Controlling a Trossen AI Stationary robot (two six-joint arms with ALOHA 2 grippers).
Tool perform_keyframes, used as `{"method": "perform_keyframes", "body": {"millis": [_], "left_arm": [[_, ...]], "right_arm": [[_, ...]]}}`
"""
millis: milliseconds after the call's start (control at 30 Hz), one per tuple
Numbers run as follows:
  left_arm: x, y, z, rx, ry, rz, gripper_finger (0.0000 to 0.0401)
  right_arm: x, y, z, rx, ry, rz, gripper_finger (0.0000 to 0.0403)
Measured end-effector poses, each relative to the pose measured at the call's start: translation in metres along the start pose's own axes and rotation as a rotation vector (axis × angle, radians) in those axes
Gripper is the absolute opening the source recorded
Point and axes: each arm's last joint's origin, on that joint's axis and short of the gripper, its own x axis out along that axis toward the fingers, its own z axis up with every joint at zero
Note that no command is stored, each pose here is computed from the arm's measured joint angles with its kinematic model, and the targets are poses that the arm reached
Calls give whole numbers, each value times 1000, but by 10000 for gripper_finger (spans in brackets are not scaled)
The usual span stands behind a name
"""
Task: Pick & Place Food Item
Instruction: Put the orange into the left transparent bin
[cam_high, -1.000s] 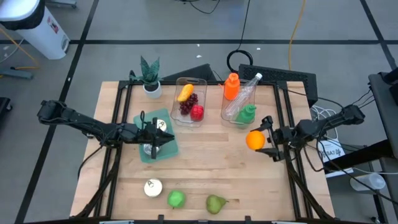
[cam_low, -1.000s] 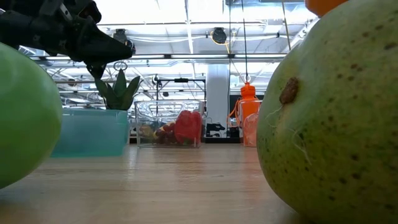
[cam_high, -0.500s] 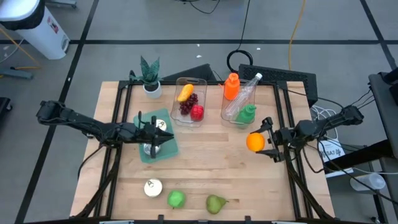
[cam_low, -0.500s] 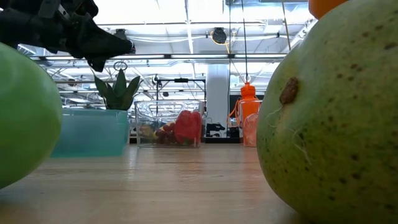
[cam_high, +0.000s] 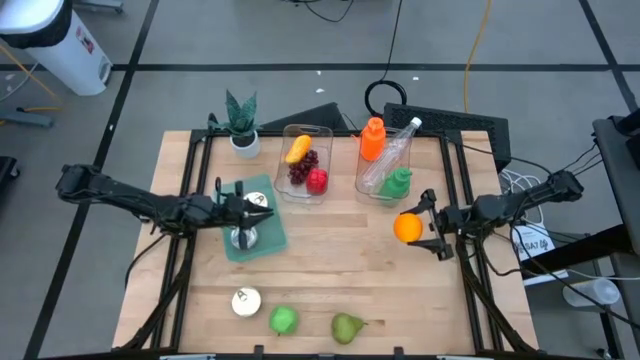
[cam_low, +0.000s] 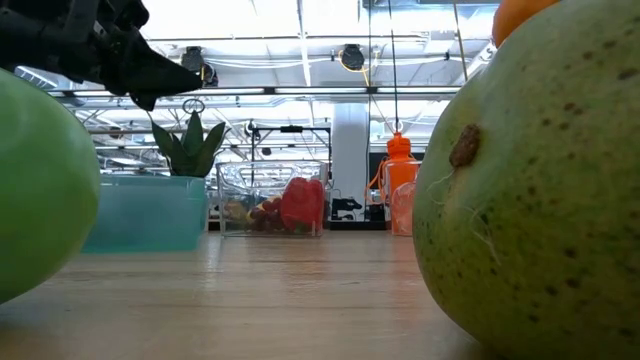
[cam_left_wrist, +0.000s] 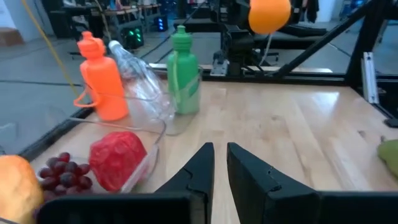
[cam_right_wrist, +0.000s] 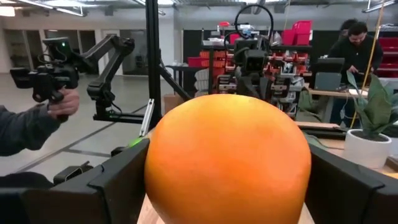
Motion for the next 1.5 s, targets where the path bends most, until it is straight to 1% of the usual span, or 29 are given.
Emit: {"method": "perform_keyframes", "body": {"millis": [67, 167, 267, 400, 600, 900, 1300, 1500], "left_arm": [[-1, 1, 1, 10, -10, 19, 51], [-2, 4, 4, -8, -25, 37, 51], [-2, 7, 4, -34, -28, 53, 51], [-1, 9, 3, -30, -22, 67, 51], [0, 11, 4, -34, -31, 79, 51], [0, 14, 4, -36, -32, 101, 51], [2, 22, 4, -44, -32, 145, 51], [2, 24, 5, -72, -39, 159, 51]], "right_arm": [[0, 0, 0, 8, 1, 0, 334], [1, 0, -1, 32, 6, -2, 334], [3, 0, -3, 34, 22, -5, 334], [5, 0, -5, 21, 42, -35, 334], [10, 1, 1, -34, -27, -29, 334], [18, 2, 1, -46, -43, -36, 334], [27, 2, 8, -93, -154, -59, 334], [34, -1, 2, -80, -113, -97, 334]]}}
